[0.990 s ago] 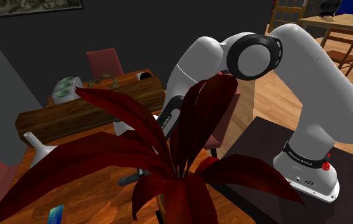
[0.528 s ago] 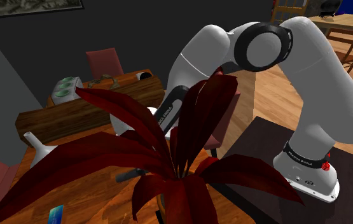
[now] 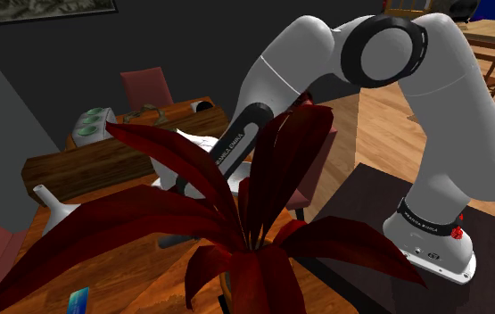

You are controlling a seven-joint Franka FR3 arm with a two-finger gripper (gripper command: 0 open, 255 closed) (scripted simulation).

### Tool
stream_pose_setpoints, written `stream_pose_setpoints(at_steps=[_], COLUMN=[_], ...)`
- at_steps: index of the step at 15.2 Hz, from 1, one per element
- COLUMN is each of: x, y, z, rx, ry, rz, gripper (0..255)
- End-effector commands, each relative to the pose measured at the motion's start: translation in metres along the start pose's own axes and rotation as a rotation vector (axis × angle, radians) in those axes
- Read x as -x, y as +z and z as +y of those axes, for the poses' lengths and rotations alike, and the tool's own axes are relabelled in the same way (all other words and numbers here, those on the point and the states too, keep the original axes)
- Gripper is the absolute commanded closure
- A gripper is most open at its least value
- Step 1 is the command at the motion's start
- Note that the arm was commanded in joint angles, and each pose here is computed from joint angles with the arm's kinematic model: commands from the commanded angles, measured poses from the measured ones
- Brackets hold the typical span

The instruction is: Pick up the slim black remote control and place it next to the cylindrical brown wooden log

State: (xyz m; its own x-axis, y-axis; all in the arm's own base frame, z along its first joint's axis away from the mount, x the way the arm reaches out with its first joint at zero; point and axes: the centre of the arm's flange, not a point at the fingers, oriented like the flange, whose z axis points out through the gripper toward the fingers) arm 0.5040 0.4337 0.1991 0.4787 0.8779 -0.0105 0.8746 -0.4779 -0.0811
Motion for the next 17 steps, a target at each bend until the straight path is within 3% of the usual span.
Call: stream_pose_setpoints(at_steps=[1,17], x=[0.000,0.001], y=[-0.010,-0.095], z=[-0.001,-0.008], rx=[0.000,0.000], ry=[0.000,0.000], rz=[0.000,0.000], gripper=[255,255])
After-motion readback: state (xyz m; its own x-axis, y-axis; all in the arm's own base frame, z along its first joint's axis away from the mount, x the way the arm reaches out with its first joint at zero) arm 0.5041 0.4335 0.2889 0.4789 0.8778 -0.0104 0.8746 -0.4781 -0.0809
